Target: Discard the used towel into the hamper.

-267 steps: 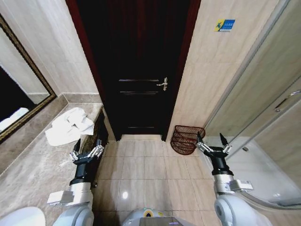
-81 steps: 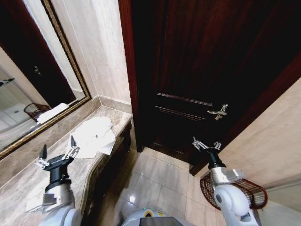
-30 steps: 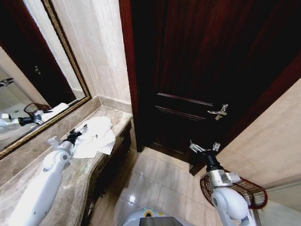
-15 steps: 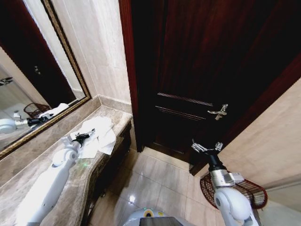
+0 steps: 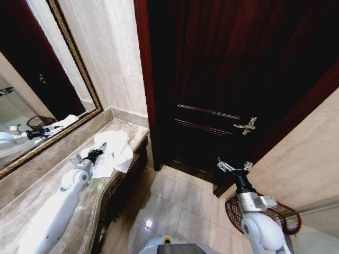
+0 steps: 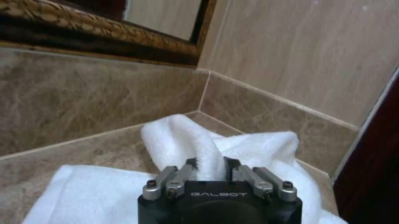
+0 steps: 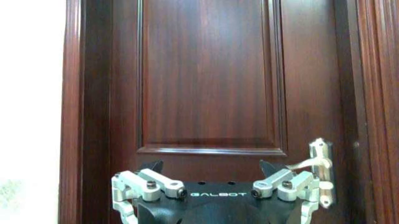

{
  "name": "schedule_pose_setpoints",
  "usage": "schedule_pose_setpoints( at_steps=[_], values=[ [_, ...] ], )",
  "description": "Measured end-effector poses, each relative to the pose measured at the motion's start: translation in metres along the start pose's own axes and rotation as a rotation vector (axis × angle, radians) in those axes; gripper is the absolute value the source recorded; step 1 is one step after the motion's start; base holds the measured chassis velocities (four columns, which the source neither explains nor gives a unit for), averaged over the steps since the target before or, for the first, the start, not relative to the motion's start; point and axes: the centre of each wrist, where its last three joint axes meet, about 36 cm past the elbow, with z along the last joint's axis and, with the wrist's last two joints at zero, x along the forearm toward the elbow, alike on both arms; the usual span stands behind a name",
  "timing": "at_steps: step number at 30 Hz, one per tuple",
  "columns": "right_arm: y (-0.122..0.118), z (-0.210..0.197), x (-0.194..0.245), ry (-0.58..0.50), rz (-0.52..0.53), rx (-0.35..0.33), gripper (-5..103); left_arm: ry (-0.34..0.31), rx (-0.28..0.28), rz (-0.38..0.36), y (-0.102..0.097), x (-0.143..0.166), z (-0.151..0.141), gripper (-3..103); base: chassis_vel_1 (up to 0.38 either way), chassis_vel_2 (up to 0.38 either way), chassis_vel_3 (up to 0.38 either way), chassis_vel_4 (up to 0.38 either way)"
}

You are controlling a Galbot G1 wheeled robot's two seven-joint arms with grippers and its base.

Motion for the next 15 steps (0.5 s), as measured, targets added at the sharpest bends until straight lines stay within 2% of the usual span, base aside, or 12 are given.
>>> schedule_pose_setpoints(
  at_steps=[1,2,3,4,6,15],
  values=[
    [0.002,-0.001,0.001,-0.002,-0.006,-0.005,100,-0.008,0.004,-0.002,0.001,0.001,0.0,20,0.0,0.0,0.0,0.0],
    [0.003,-0.002,0.001,-0.002,-0.009,-0.008,100,-0.01,0.005,-0.002,0.001,0.002,0.0,20,0.0,0.0,0.0,0.0],
    [0.007,-0.003,0.002,-0.004,-0.017,-0.016,100,-0.014,0.01,-0.004,0.002,0.003,0.001,10,0.0,0.0,0.0,0.0],
    [0.007,-0.003,0.002,-0.004,-0.017,-0.016,100,-0.014,0.01,-0.004,0.002,0.003,0.001,10,0.0,0.0,0.0,0.0],
    [0.011,-0.005,0.004,-0.007,-0.024,-0.022,100,-0.017,0.015,-0.003,0.002,0.005,0.003,2,0.0,0.0,0.0,0.0],
    [0.011,-0.006,0.005,-0.01,-0.02,-0.026,100,-0.048,0.02,0.008,0.008,0.013,0.003,2,0.0,0.0,0.0,0.0]
  ],
)
